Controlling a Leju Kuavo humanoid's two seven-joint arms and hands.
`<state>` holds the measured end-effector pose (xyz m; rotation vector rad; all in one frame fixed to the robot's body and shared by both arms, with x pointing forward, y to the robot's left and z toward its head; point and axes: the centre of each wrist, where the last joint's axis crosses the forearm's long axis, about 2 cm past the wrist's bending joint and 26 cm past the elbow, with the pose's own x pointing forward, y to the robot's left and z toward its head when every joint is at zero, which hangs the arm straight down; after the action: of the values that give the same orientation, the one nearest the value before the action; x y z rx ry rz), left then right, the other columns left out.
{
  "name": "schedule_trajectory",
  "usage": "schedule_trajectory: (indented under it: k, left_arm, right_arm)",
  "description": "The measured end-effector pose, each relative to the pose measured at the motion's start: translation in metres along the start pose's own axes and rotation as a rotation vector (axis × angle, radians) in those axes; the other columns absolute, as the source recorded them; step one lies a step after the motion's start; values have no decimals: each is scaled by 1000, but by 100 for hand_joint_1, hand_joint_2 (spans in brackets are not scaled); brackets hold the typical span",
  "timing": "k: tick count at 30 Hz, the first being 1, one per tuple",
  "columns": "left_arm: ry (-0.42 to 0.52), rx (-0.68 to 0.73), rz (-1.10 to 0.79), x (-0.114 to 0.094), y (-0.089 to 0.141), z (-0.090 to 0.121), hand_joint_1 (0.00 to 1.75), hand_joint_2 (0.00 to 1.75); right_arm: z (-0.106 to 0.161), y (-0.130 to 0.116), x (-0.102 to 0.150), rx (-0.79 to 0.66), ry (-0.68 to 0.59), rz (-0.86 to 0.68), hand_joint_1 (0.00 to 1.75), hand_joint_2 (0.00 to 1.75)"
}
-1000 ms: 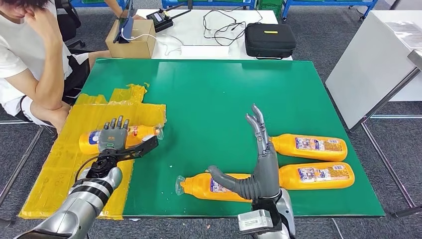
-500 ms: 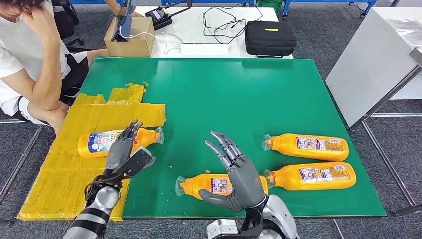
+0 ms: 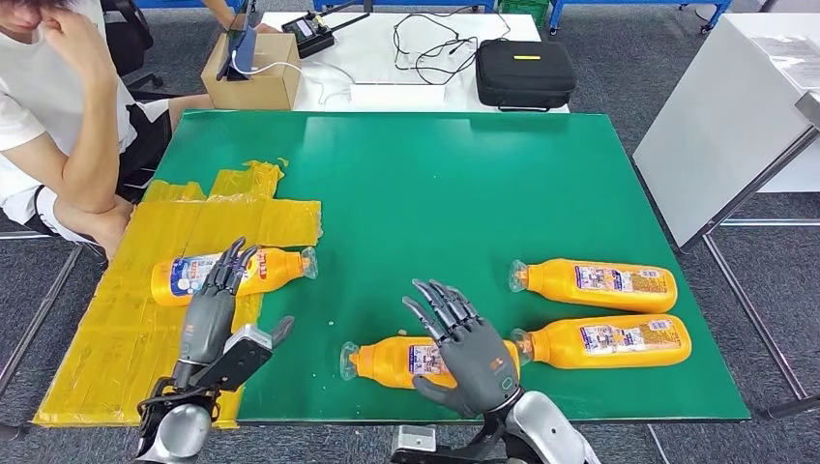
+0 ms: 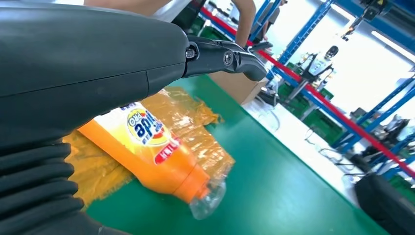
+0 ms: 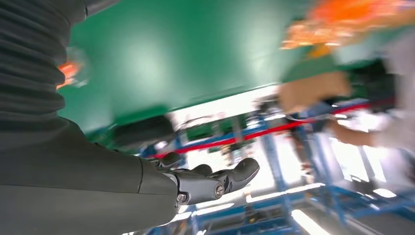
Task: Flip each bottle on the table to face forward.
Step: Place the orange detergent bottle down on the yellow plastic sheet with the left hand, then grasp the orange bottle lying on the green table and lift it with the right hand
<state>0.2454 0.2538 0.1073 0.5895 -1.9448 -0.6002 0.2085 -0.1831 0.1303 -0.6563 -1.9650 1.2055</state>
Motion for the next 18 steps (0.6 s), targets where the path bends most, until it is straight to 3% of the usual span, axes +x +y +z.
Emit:
schedule_trajectory:
  k: [7, 18]
  left_arm:
    - [-46, 9, 184, 22, 4, 8, 0, 175]
    - [-59, -12, 268, 33, -1, 13, 0, 175]
  right_arm:
    - [11, 14, -16, 99, 154, 186, 0, 175]
    - [26, 25, -40, 212, 297, 273, 0, 175]
